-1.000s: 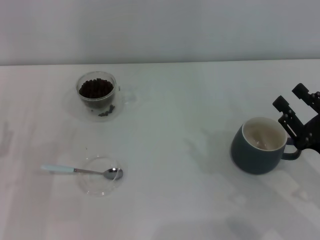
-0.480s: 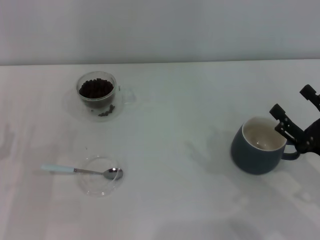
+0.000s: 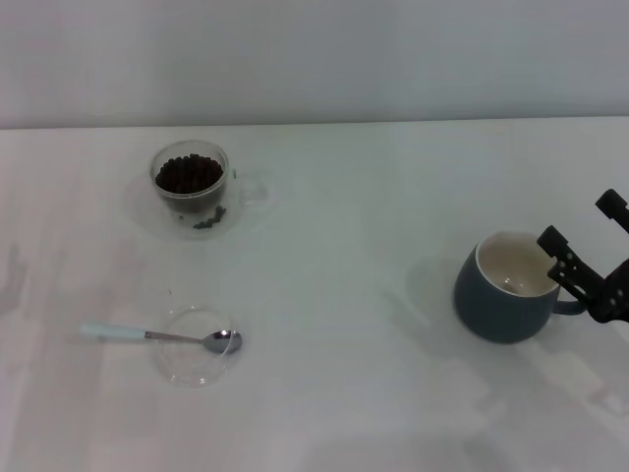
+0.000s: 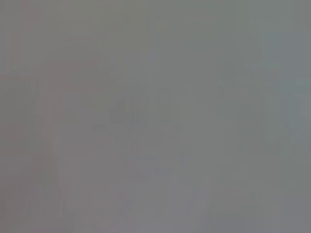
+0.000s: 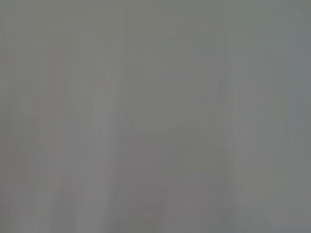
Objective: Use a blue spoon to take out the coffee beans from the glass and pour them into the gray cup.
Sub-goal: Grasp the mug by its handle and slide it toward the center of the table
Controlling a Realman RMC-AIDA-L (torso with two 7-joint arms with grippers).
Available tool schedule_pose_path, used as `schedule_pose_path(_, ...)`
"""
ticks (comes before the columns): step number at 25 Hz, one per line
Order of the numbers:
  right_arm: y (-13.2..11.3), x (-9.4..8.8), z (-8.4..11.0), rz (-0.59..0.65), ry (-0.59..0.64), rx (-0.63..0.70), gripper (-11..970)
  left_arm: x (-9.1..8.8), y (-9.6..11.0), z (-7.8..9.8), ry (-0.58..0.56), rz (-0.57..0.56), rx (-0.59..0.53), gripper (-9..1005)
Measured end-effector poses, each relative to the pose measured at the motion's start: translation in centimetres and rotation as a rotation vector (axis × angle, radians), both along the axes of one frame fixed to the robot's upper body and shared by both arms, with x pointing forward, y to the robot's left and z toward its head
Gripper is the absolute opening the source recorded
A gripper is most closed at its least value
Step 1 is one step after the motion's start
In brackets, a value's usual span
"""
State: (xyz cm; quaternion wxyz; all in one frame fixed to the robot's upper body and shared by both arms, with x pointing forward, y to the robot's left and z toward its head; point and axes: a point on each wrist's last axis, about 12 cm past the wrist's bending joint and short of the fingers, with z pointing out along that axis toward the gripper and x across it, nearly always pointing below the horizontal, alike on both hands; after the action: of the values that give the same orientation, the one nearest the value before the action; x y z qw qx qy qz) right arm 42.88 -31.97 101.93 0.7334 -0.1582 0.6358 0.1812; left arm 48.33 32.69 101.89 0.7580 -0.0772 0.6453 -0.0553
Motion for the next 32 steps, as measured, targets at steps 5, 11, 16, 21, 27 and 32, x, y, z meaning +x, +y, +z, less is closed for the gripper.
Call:
schedule_pose_path(5,-0.1,-0.2,-0.2,-0.003,0.011,-0.002,877,0.0,0.1,0.0,0.001,0.001,0.002,787)
schedule_pose_path(11,-0.3,-0.6,-0.4,-0.011,0.027,-0.006,874,0.0,0.2,0.0,0.007,0.002,0.004,786)
schedule_pose_path(16,-0.4,-0.6,-1.1,-0.020,0.076,-0.029,872,0.0,0.2,-0.1,0.010,0.001,0.004,786)
schedule_pose_path(21,-0.6,-0.6,-1.6,-0.037,0.115,-0.046,872,-0.1,0.2,-0.1,0.013,0.003,0.004,787)
schedule_pose_path(27,-1.4,-1.1,-2.0,-0.073,0.142,-0.060,873,-0.1,0.3,-0.2,0.016,0.006,0.004,787)
schedule_pose_path(32,-1.9,-1.8,-2.2,-0.097,0.160,-0.065,873,0.0,0.4,-0.2,0.017,0.007,0.008,786)
